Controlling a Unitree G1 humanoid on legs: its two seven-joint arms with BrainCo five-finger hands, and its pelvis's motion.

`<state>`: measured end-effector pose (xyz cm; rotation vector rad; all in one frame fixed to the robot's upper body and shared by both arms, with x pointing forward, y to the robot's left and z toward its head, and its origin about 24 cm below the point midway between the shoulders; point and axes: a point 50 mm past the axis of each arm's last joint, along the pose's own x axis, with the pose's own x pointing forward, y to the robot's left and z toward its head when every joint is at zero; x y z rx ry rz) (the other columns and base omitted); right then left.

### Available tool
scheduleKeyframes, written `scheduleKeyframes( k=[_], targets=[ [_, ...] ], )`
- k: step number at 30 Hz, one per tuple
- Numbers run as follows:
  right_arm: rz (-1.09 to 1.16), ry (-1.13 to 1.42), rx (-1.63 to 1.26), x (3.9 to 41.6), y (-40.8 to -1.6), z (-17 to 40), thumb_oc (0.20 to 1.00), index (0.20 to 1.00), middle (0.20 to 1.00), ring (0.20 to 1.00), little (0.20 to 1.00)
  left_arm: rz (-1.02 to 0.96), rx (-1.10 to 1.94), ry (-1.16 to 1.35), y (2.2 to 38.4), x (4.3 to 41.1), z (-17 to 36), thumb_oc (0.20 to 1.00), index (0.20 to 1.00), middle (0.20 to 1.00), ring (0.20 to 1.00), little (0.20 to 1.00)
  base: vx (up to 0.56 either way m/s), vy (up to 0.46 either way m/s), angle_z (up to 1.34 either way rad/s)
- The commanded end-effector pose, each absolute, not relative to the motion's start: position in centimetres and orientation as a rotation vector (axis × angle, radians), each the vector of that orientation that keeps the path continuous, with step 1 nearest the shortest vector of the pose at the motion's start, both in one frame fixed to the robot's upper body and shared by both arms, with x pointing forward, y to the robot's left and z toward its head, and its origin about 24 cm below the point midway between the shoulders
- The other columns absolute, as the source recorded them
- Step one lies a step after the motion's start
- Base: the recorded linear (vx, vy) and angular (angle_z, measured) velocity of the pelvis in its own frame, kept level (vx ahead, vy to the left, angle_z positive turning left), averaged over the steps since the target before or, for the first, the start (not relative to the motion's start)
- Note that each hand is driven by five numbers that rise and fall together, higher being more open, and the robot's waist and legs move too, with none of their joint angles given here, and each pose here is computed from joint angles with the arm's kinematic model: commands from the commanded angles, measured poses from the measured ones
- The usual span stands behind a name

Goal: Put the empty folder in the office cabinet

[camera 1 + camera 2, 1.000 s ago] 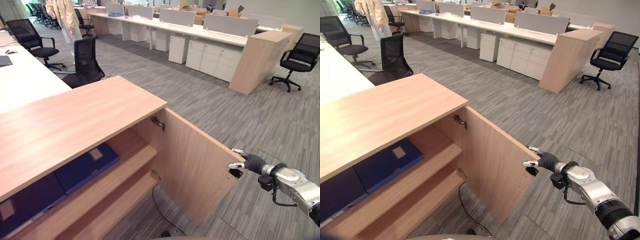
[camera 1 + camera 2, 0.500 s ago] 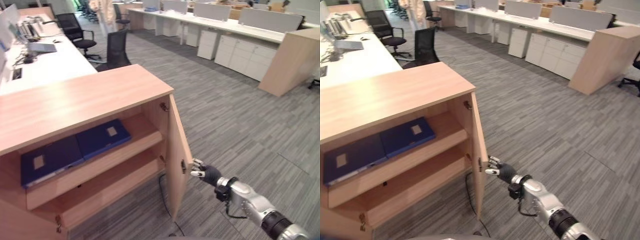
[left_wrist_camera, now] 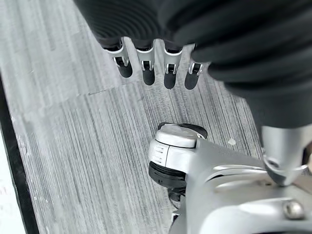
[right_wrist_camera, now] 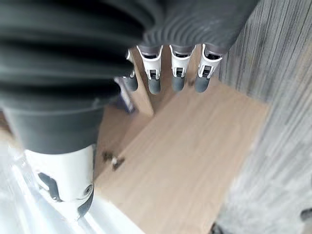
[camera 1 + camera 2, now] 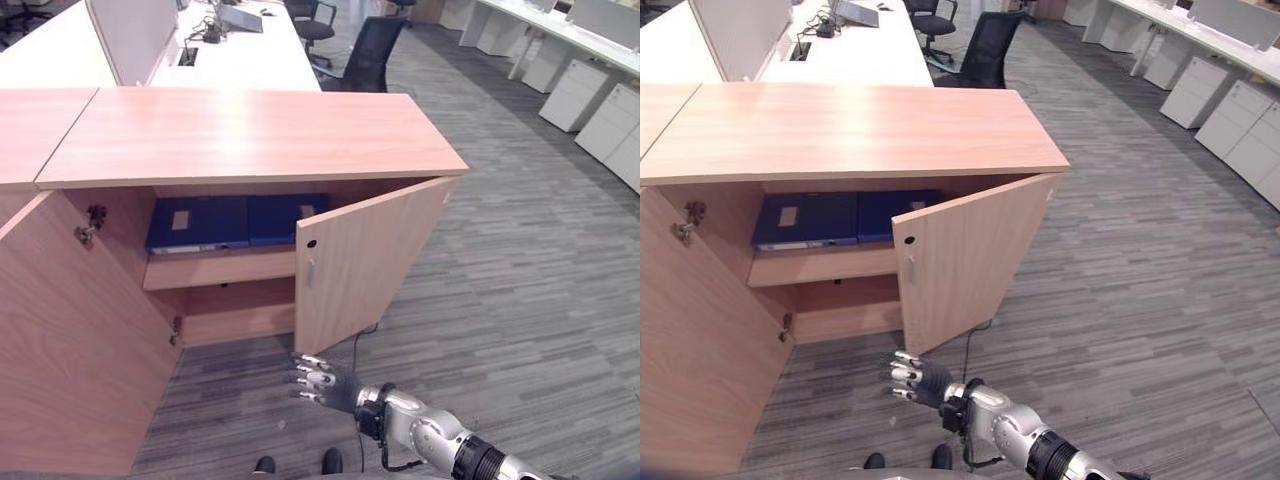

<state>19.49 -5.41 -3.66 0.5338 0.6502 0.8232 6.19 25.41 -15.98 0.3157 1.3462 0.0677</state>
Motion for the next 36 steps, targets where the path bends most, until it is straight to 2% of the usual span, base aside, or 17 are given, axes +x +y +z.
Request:
scheduleKeyframes(
  k=[1, 3, 4, 8, 16, 23, 33, 36],
  targets=[
    [0.758, 0.666, 0.687, 19.3, -4.5, -4.5, 1.0, 1.0, 1.0, 1.0, 1.0, 0.118, 0.164, 1.356, 22.9, 6.8, -16.9, 1.0, 1.0, 1.0, 1.0, 1.0, -0.1, -0.099, 0.6],
    [0.723, 0.671, 0.661, 19.6, -5.5, -5.1, 1.0, 1.0, 1.0, 1.0, 1.0, 0.125, 0.159, 1.353, 23.0, 7.2, -16.8, 1.0, 1.0, 1.0, 1.0, 1.0, -0.14, -0.042, 0.77],
    [0.635, 0.678, 0.579, 19.9, -8.0, -6.2, 1.0, 1.0, 1.0, 1.0, 1.0, 0.13, 0.161, 1.33, 22.9, 7.8, -16.7, 1.0, 1.0, 1.0, 1.0, 1.0, -0.18, -0.015, 0.75],
    [0.535, 0.776, 0.495, 19.2, -9.9, -8.3, 1.0, 1.0, 1.0, 1.0, 1.0, 0.101, 0.163, 1.309, 22.5, 8.3, -16.7, 1.0, 1.0, 1.0, 1.0, 1.0, -0.15, -0.068, 1.23],
    [0.239, 1.054, 0.127, 14.2, -17.1, -14.1, 1.0, 1.0, 1.0, 1.0, 1.0, 0.033, 0.144, 1.319, 21.0, 8.0, -17.0, 1.0, 1.0, 1.0, 1.0, 1.0, 0.05, 0.023, 1.1],
    [0.026, 1.222, 0.072, 10.1, -19.1, -16.3, 1.0, 1.0, 1.0, 1.0, 1.0, 0.06, 0.151, 1.355, 21.7, 7.2, -17.1, 1.0, 1.0, 1.0, 1.0, 1.0, 0.07, 0.144, 0.72],
    [-0.176, 1.276, 0.209, 8.4, -19.4, -17.0, 1.0, 1.0, 1.0, 1.0, 1.0, 0.207, 0.098, 1.339, 22.9, 7.1, -16.9, 1.0, 1.0, 1.0, 1.0, 1.0, 0.0, 0.198, 0.25],
    [-0.28, 1.268, 0.287, 7.8, -20.0, -17.1, 1.0, 1.0, 1.0, 1.0, 1.0, 0.265, 0.148, 1.275, 24.7, 8.4, -16.2, 1.0, 1.0, 1.0, 1.0, 1.0, -0.02, 0.242, 0.24]
  ],
)
